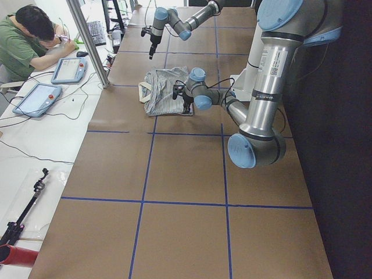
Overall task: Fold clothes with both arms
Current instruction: 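Lower the left gripper to the folded shirt's side edge nearest it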
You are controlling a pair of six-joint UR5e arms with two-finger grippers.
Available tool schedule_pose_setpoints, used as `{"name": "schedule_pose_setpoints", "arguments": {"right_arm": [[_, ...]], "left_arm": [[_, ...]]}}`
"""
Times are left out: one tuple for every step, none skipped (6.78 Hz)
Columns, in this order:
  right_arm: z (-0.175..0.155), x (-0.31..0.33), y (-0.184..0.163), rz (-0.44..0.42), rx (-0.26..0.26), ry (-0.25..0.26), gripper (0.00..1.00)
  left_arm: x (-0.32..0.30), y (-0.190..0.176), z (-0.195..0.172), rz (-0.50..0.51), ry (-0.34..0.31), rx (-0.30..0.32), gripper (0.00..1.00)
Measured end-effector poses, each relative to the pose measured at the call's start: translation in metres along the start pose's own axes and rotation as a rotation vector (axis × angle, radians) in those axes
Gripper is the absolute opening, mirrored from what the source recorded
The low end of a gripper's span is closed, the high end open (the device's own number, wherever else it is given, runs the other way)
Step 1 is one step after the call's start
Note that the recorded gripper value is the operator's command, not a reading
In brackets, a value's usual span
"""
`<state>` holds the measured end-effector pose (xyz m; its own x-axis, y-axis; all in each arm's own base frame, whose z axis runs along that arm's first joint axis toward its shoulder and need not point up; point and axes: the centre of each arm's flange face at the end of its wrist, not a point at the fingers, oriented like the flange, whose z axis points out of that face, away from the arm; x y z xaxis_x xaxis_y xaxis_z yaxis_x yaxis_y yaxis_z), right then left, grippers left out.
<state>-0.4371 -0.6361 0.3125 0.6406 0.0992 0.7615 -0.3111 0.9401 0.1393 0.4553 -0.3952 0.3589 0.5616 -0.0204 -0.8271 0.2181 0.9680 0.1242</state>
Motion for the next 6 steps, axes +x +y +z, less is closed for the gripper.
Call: {"name": "schedule_pose_setpoints", "arguments": {"right_arm": [[0.0, 0.0, 0.0, 0.0, 0.0, 0.0, 1.0], [0.0, 0.0, 0.0, 0.001, 0.0, 0.0, 1.0], [0.0, 0.0, 0.0, 0.001, 0.0, 0.0, 1.0], [0.0, 0.001, 0.0, 0.002, 0.0, 0.001, 1.0], [0.001, 0.002, 0.0, 0.002, 0.001, 0.001, 1.0], [0.001, 0.002, 0.0, 0.003, 0.001, 0.002, 1.0]], "left_arm": [[0.001, 0.005, 0.005, -0.006, -0.005, -0.003, 0.58], [0.0, 0.008, 0.008, -0.006, -0.01, -0.006, 0.58], [-0.001, 0.012, 0.01, -0.003, -0.013, -0.011, 0.55], [0.001, 0.017, 0.012, 0.001, -0.013, -0.017, 0.55], [0.002, 0.021, 0.013, 0.005, -0.013, -0.023, 0.53], [0.002, 0.022, 0.014, 0.007, -0.012, -0.026, 0.53]]}}
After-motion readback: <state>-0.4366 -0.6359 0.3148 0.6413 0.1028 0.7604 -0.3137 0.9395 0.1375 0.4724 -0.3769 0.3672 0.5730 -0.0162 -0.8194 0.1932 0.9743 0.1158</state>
